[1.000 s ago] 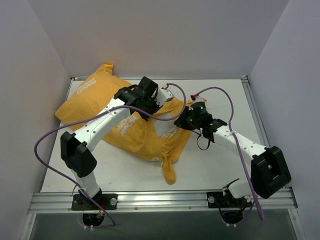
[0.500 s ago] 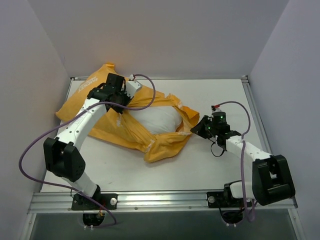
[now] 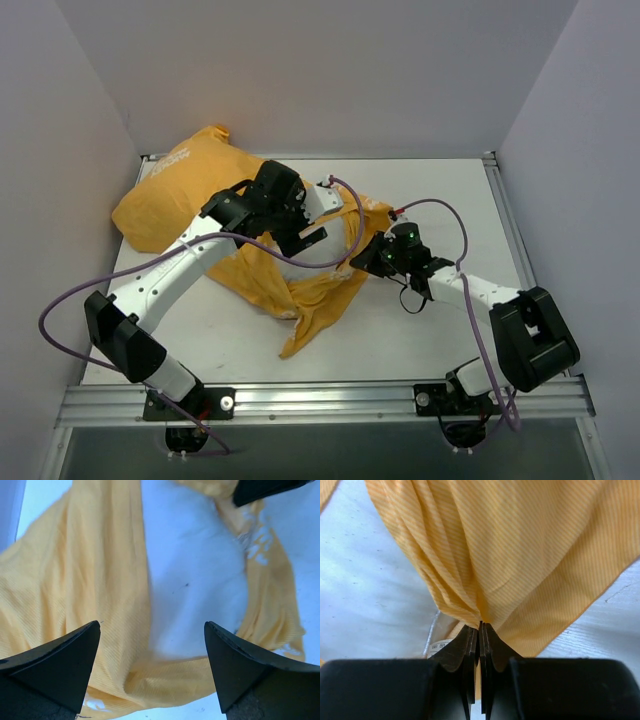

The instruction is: Remove the pillowcase from the pillow

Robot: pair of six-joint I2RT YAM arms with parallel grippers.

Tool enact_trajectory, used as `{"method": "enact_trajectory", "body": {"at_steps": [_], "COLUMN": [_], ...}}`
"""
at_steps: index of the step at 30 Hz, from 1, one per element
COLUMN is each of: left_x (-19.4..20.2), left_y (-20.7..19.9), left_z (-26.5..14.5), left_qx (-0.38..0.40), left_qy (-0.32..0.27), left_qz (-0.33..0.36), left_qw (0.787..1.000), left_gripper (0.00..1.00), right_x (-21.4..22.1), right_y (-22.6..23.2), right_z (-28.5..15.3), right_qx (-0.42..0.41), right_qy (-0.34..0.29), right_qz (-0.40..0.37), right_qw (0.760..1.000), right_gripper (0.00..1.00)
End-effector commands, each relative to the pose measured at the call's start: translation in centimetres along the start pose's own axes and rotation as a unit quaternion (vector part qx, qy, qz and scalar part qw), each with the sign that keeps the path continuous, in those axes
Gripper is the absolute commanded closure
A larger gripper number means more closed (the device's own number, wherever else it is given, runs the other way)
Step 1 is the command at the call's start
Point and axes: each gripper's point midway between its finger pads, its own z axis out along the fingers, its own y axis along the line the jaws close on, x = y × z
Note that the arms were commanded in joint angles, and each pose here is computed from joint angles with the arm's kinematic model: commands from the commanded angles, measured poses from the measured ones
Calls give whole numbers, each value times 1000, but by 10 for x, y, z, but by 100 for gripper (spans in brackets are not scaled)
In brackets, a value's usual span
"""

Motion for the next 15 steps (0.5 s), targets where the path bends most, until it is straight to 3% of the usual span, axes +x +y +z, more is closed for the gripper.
{"method": "enact_trajectory", "body": {"at_steps": [1,7,8,10,11,15], "left_x": [-49,-94,-86,-79,-67,-50], "left_y": [-7,-74,-86,-84,-75,-54], "left_z": [-32,-30,-13,10,30,66], "left_qx": [27,102,105,85,57,12], "left_qy": [-71,-98,-75,-51,-15,39], "left_qz": [17,94,104,100,99,84], "left_qw": [997,985,986,990,993,996], "left_gripper": [6,3,12,26,28,24], "right_x": [-24,-23,-24,-25,-26,-29], "right_y": [27,27,27,27,26,24], "right_z": [-2,-3,-4,-6,-8,-12], "right_qx": [-38,-34,-34,-33,-30,-22], "right_qy": [-30,-29,-31,-34,-37,-45], "right_qz": [6,10,12,14,16,19], "right_qw": [999,999,999,999,999,999], "right_gripper": [100,100,100,100,100,100]}}
